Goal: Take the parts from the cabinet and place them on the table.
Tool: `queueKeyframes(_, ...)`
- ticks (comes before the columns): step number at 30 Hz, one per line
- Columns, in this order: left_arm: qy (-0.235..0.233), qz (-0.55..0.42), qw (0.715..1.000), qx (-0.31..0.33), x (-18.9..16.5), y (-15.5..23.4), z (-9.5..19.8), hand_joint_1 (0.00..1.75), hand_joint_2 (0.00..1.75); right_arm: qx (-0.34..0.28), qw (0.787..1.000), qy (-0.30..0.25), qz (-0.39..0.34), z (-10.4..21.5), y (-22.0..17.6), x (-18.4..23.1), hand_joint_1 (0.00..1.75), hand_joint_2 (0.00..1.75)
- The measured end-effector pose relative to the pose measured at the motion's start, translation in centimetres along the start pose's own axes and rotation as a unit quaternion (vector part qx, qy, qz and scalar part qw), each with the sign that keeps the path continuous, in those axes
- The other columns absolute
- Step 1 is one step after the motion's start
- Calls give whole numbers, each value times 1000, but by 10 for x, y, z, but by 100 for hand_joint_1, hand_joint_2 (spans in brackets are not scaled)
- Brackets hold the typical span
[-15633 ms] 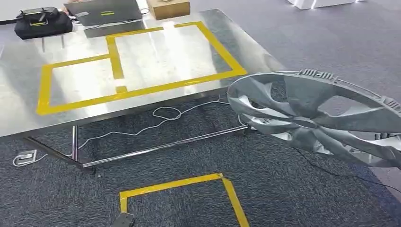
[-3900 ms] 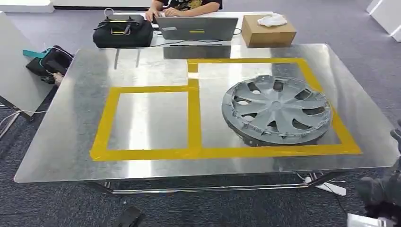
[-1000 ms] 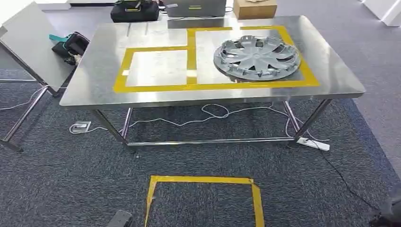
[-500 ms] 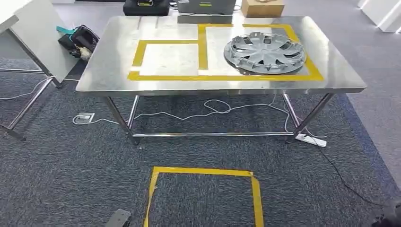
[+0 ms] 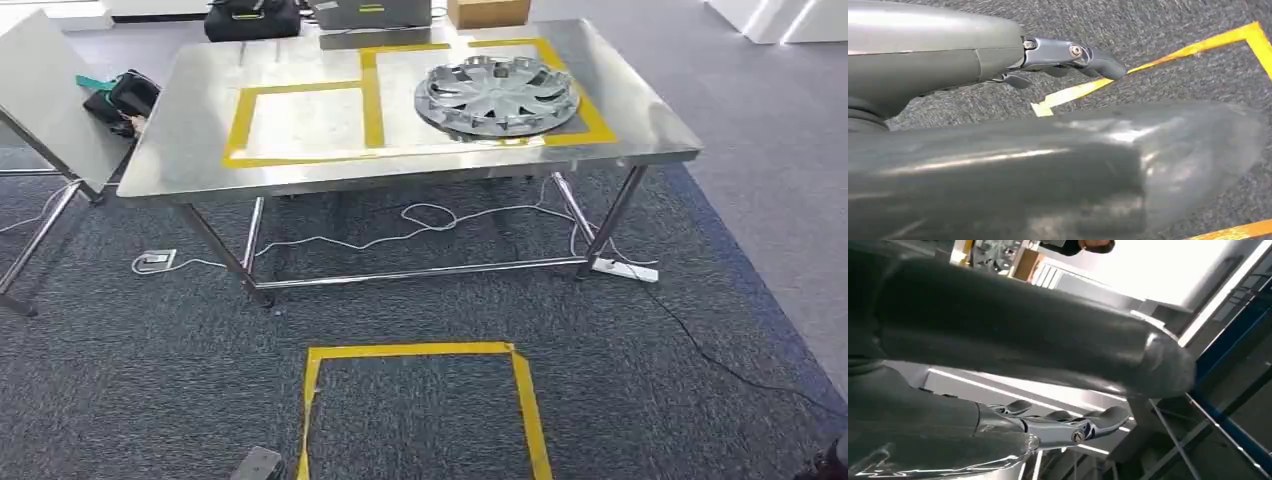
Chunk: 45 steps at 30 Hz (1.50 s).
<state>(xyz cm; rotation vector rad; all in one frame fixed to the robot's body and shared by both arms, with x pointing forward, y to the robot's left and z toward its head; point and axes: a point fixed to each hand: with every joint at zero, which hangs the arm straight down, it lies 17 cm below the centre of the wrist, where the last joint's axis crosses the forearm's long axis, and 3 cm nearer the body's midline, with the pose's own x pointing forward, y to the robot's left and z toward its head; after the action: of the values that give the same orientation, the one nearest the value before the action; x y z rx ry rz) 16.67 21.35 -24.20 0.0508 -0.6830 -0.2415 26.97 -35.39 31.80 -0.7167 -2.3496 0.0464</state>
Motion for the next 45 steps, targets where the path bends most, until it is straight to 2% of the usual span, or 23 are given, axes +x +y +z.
queueKeyframes(19, 1, -1, 1000, -2, -1, -1, 0, 0, 0, -11, 1000, 5, 0, 0, -3, -2, 0, 0)
queueKeyframes(27, -1, 23, 999, 24, 5, 10, -4, 0, 0, -18, 1000, 6, 3, 0, -7, -4, 0, 0)
queueKeyframes(35, 10, 17, 1000, 23, -5, 12, 0, 0, 0, -26, 999, 17, 7, 2, -14, -11, 0, 0)
queueKeyframes(40, 13, 13, 1000, 18, -5, 10, -1, 0, 0, -43, 996, 67, 51, 9, -38, -47, 0, 0)
queueKeyframes(45, 8, 16, 1000, 5, 1, 1, -1, 0, 0, -59, 972, 166, 154, 42, -90, -130, 0, 0)
